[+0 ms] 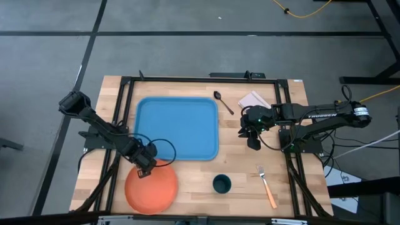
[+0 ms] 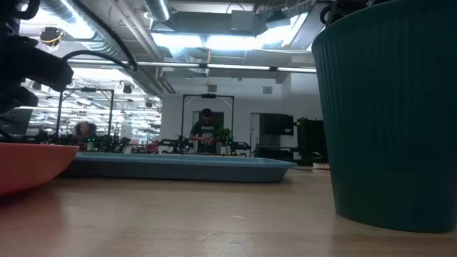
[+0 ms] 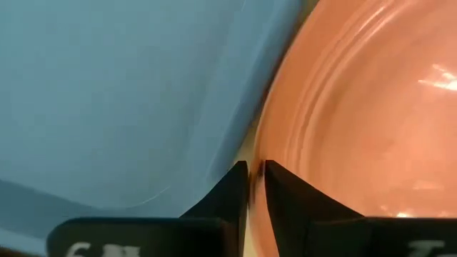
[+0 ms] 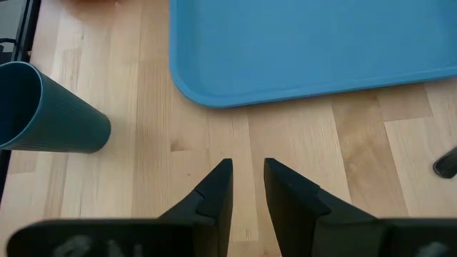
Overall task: Pick and place plate/cup/fork/spoon on tray
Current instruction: Put the orange plate on the middle of the blue serving tray
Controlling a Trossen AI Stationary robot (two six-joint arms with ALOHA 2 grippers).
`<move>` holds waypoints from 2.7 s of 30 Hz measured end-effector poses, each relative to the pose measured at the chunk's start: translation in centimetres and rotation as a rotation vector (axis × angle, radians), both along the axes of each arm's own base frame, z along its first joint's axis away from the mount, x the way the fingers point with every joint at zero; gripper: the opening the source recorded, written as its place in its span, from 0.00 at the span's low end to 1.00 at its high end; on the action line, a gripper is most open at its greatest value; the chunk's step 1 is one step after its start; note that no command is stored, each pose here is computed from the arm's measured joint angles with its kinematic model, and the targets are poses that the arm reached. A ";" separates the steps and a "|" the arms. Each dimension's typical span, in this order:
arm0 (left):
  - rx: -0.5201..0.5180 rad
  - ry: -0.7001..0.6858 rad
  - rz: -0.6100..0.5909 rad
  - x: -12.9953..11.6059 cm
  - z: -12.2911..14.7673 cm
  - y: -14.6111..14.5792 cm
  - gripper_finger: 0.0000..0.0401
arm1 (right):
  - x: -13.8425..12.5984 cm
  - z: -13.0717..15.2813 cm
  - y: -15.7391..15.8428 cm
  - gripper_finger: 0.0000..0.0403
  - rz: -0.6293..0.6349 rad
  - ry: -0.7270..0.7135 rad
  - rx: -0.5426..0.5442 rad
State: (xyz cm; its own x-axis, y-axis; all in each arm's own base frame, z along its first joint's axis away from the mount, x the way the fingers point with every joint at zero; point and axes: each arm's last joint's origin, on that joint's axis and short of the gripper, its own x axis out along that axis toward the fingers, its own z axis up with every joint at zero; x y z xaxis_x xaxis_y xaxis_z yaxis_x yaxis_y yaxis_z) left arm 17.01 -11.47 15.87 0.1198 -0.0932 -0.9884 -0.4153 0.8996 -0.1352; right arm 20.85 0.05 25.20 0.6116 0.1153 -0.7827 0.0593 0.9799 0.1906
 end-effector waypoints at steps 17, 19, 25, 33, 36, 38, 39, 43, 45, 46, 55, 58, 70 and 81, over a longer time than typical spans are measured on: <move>0.015 -0.338 -0.128 3.1 6.2 0.7 0.01 | 0.0 0.0 0.0 0.21 0.000 -0.003 -0.001; 0.118 -0.354 -0.101 3.0 8.0 2.2 0.01 | 0.0 0.0 0.0 0.21 0.000 -0.003 -0.001; 0.459 -0.439 0.130 3.5 13.2 8.3 0.00 | 0.1 0.1 0.0 0.21 0.003 -0.010 -0.003; 0.459 -0.312 0.222 5.3 12.9 16.6 0.00 | 0.1 0.1 0.0 0.21 -0.017 -0.009 0.013; 0.431 -0.234 0.226 5.8 11.2 18.1 0.00 | 0.1 0.0 0.0 0.21 -0.019 -0.006 0.015; 0.433 -0.198 0.218 6.3 10.5 18.6 0.00 | 0.1 0.0 0.0 0.21 -0.019 -0.004 0.015; 0.433 -0.184 0.222 6.4 10.2 18.9 0.00 | 0.1 0.0 0.0 0.21 -0.018 -0.004 0.014; 0.417 -0.115 0.207 7.3 8.6 19.6 0.00 | 0.1 0.0 0.0 0.21 -0.018 -0.004 0.014; 0.405 -0.079 0.203 7.8 7.7 19.9 0.01 | 0.0 0.0 0.0 0.21 -0.018 -0.004 0.014; 0.402 -0.060 0.203 8.0 7.3 20.1 0.01 | 0.0 0.0 0.0 0.21 -0.018 -0.004 0.014; 0.432 0.077 0.118 8.9 4.4 21.5 0.09 | 0.0 0.0 0.0 0.21 -0.017 -0.003 0.014; 0.444 0.094 0.127 9.0 4.1 21.7 0.10 | 0.0 0.0 0.0 0.21 -0.017 -0.003 0.014; 0.443 0.095 0.120 9.0 4.0 21.7 0.10 | 0.0 0.0 0.0 0.21 -0.017 -0.003 0.014; 0.443 0.094 0.118 9.1 4.0 21.6 0.10 | 0.0 0.0 0.0 0.21 -0.017 -0.003 0.013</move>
